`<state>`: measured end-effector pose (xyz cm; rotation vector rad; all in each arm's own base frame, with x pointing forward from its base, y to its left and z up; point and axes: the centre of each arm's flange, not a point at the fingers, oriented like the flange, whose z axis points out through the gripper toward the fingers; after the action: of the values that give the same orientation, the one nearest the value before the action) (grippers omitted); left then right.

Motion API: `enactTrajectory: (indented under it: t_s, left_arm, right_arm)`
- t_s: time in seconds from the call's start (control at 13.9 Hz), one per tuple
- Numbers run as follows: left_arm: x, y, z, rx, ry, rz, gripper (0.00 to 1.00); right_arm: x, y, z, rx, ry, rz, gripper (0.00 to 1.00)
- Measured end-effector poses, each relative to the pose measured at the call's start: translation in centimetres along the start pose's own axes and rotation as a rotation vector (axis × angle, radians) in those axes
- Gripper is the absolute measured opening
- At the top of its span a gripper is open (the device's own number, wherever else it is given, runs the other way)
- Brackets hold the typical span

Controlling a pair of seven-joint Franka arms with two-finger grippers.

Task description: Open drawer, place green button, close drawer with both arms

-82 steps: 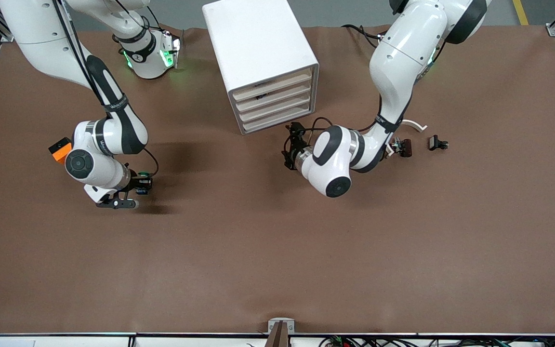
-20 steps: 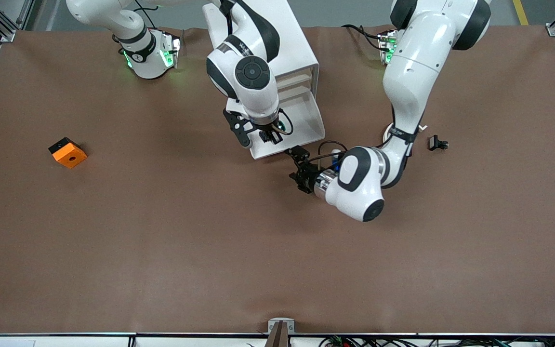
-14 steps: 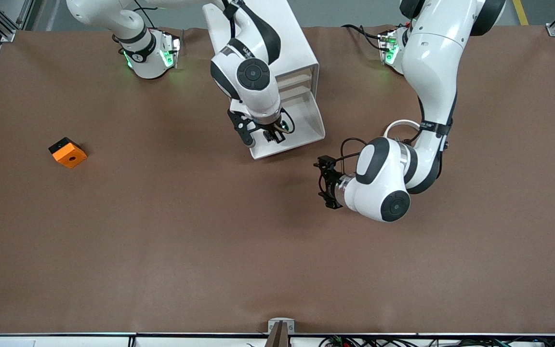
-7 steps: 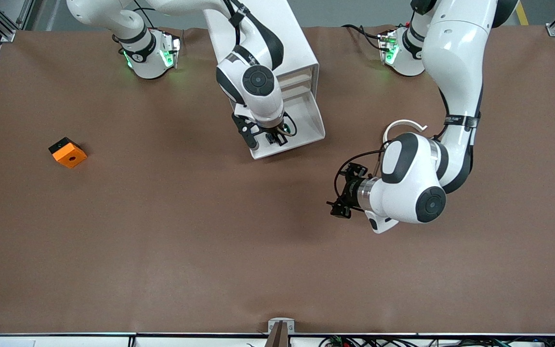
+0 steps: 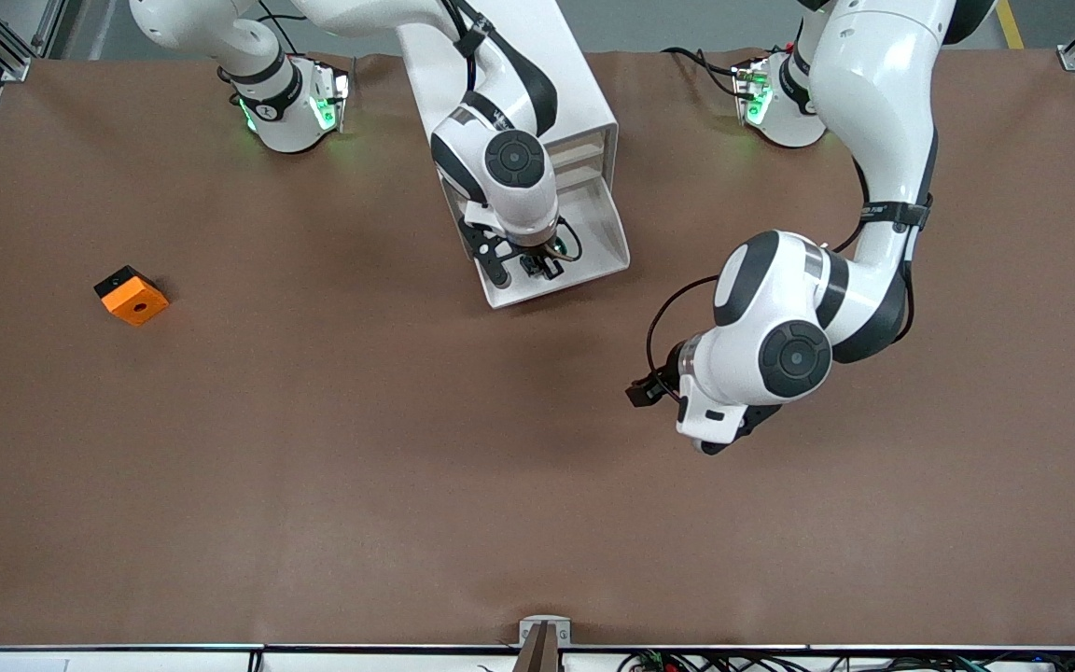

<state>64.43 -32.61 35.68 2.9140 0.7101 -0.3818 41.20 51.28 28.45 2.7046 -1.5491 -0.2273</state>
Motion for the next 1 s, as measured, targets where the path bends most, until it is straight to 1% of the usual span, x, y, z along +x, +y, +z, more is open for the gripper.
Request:
enactTrajectory:
  t_s: [0.07,0.14,0.29,0.5,0.57,0.72,0.86,1.0]
  left_arm:
    - [-0.1,-0.1,0.2,-0.011,0.017,0.049,1.0]
    - [-0.3,-0.3,0.7,-0.028,0.036,0.087,1.0]
    - [-1.1,-1.0,2.7,-0.069,0.079,0.133,1.0]
    - [-3.9,-1.7,7.3,-0.112,0.116,0.149,1.0]
    - [-5.0,-1.8,8.7,-0.124,0.122,0.138,1.0]
    - [-7.1,-1.5,11.0,-0.142,0.122,0.11,1.0]
    - [-8.8,-1.5,12.6,-0.129,0.099,0.103,1.0]
    - [-10.3,-1.8,14.1,-0.106,0.073,0.111,1.0]
  right_arm:
    - [0.0,0.0,0.1,-0.001,0.001,0.0,0.42]
    - [0.0,0.0,0.2,-0.002,0.001,0.0,0.48]
    - [-0.1,0.1,0.2,-0.003,0.001,-0.002,0.66]
    - [-0.2,-0.1,-0.1,0.001,0.0,-0.001,0.97]
    - [-0.2,-0.2,-0.5,-0.006,0.001,-0.001,1.0]
    - [-0.3,-0.4,-2.3,-0.03,0.005,-0.003,1.0]
    - [-0.3,-0.2,-5.9,-0.041,0.003,-0.014,1.0]
    - [0.1,0.3,-10.3,-0.036,-0.006,-0.046,1.0]
